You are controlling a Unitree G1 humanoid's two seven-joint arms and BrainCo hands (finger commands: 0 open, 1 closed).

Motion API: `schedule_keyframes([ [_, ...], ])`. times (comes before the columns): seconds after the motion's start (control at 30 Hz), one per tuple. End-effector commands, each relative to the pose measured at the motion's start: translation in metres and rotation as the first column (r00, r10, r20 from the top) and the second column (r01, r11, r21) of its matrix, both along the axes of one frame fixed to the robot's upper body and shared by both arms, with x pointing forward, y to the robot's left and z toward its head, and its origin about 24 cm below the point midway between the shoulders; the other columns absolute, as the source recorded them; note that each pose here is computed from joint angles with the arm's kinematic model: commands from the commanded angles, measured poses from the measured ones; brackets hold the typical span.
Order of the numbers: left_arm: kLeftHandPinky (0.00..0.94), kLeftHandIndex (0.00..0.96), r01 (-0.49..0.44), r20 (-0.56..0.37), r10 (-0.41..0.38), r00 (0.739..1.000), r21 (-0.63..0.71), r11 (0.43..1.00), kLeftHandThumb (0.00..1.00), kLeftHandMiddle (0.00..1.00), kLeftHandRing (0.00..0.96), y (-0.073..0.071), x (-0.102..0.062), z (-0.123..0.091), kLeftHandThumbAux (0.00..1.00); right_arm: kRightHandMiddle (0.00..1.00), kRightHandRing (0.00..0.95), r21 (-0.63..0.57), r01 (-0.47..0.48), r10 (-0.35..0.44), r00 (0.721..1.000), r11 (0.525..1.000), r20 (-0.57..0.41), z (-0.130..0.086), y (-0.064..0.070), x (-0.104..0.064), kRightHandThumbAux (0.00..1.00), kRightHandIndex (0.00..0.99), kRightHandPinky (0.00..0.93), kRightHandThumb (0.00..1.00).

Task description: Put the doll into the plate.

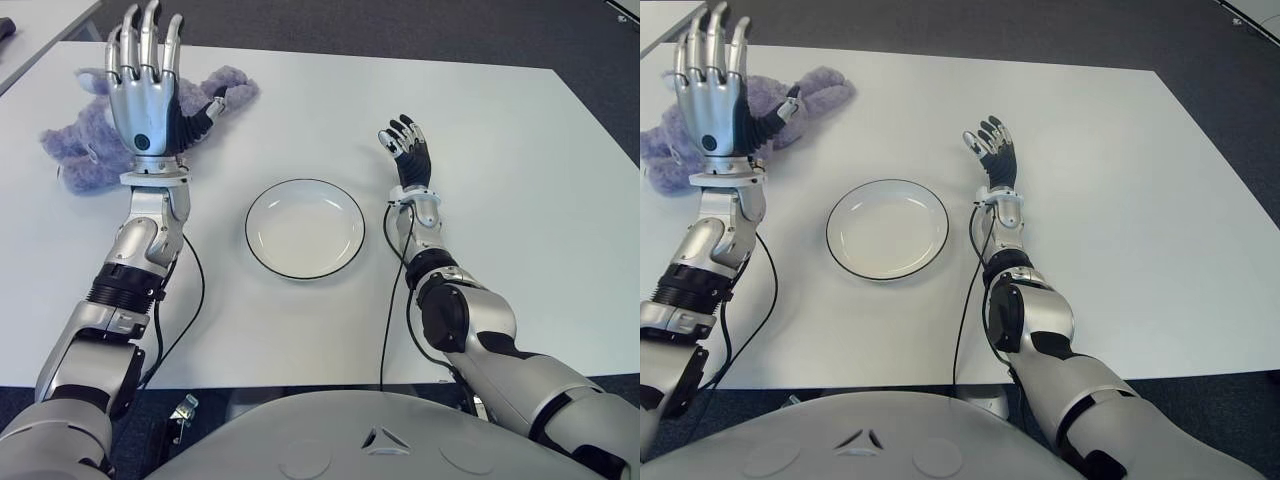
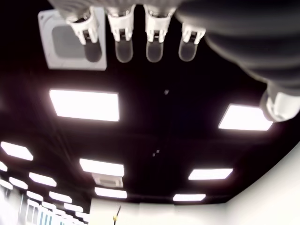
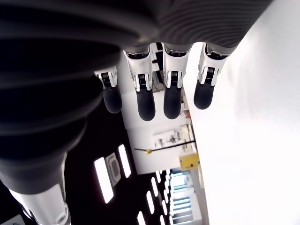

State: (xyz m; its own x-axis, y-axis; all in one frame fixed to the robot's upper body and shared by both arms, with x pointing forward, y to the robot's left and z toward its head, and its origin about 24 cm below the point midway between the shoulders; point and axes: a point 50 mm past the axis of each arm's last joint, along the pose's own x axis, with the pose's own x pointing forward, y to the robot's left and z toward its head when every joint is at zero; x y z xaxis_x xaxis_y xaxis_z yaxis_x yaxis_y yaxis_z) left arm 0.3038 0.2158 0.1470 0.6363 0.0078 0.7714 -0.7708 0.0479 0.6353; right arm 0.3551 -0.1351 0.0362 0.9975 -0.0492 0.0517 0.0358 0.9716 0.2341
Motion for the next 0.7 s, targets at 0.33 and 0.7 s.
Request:
schedule_keyframes([
  [0.33, 0.000, 0.000, -0.095, -0.021, 0.098, 0.995, 0.123, 0.988, 0.253, 0.038, 0.010, 0.000, -0.011, 0.017, 0.280, 0.178, 0.139, 0.068, 0.043, -0.013, 0.920, 0.997, -0.391, -0.104, 0.003, -0.079, 0.723, 0.135, 0.130, 0.047],
  [0.7, 0.000, 0.000, -0.156, -0.110, 0.181, 0.977, 0.200, 0.967, 0.228, 0.005, 0.000, 0.004, -0.015, 0.024, 0.268, 0.177, 0.143, 0.053, 0.042, -0.018, 0.920, 0.998, -0.391, -0.103, 0.002, -0.078, 0.723, 0.130, 0.128, 0.034],
])
